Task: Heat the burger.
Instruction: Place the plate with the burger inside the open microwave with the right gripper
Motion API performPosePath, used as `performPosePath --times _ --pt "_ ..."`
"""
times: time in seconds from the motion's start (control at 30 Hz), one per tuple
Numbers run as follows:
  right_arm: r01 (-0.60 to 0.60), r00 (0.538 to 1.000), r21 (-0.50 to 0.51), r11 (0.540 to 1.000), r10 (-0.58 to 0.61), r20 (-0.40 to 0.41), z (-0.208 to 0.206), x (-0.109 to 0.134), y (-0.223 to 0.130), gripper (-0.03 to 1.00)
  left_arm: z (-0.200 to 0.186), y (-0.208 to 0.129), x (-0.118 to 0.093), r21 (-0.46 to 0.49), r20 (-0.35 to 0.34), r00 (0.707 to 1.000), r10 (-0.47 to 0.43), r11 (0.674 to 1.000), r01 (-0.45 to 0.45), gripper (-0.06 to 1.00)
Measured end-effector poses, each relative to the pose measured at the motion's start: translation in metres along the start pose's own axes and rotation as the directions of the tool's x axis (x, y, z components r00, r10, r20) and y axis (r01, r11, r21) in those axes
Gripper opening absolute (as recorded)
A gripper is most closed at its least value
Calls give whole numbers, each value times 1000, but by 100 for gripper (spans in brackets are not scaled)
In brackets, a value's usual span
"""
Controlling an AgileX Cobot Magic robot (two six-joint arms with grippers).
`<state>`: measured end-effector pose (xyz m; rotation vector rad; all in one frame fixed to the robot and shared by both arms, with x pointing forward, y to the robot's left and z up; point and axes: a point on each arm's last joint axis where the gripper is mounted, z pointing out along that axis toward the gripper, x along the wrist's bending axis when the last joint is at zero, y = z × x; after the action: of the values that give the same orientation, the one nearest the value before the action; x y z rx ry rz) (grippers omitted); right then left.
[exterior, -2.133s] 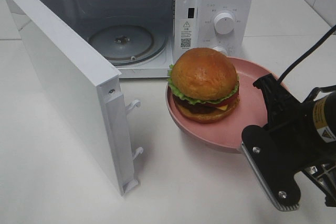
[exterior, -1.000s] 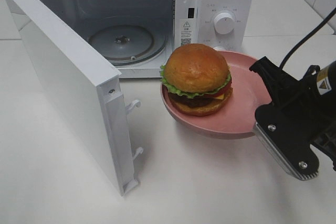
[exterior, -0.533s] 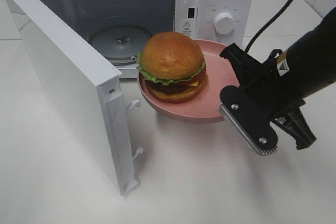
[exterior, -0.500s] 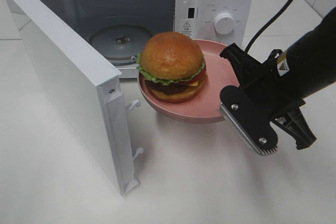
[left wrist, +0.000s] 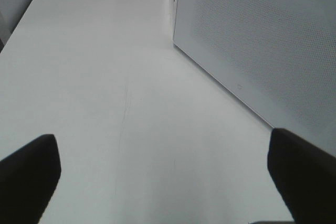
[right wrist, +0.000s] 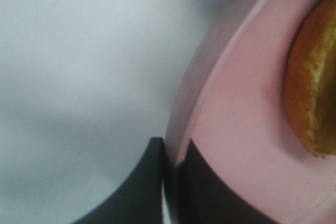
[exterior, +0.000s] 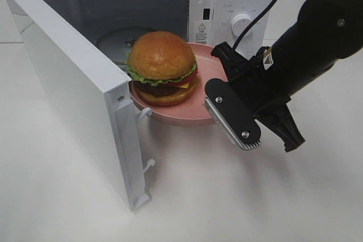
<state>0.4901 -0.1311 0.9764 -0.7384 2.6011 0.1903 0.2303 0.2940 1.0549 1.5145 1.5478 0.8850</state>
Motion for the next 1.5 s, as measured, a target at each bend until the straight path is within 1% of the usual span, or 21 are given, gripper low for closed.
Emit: performPosePath --times 0.07,0.47,0.83,1.07,1.2,1.23,1.27,1.33,1.37,1.5 --pt "2 1000 -15 1000 -2 1 2 -8 2 4 0 0 0 0 0 1000 0 1000 0 99" --pt "12 1000 -25 1000 -12 9 12 -29 4 4 0 0 0 0 0 1000 0 1000 0 99" --pt "-1 1000 -36 999 0 -30 27 -46 6 4 0 0 0 0 0 1000 0 1000 0 99" --pt "-2 999 -41 999 1 -39 37 -58 8 4 0 0 0 0 0 1000 0 1000 0 99" --pt "-2 1000 -48 999 1 -15 45 -72 14 4 0 0 0 0 0 1000 0 1000 0 99" --pt "-2 1000 -48 999 1 -15 45 -72 14 4 0 0 0 0 0 1000 0 1000 0 99" --pt "-16 1000 -52 998 16 -1 49 -79 17 4 0 0 0 0 0 1000 0 1000 0 99" --pt "-19 1000 -54 998 20 6 50 -81 18 4 0 0 0 0 0 1000 0 1000 0 99" --pt "-34 999 -56 998 35 18 52 -87 19 4 0 0 0 0 0 1000 0 1000 0 99" --pt "-46 998 -60 997 48 27 56 -94 20 4 0 0 0 0 0 1000 0 1000 0 99"
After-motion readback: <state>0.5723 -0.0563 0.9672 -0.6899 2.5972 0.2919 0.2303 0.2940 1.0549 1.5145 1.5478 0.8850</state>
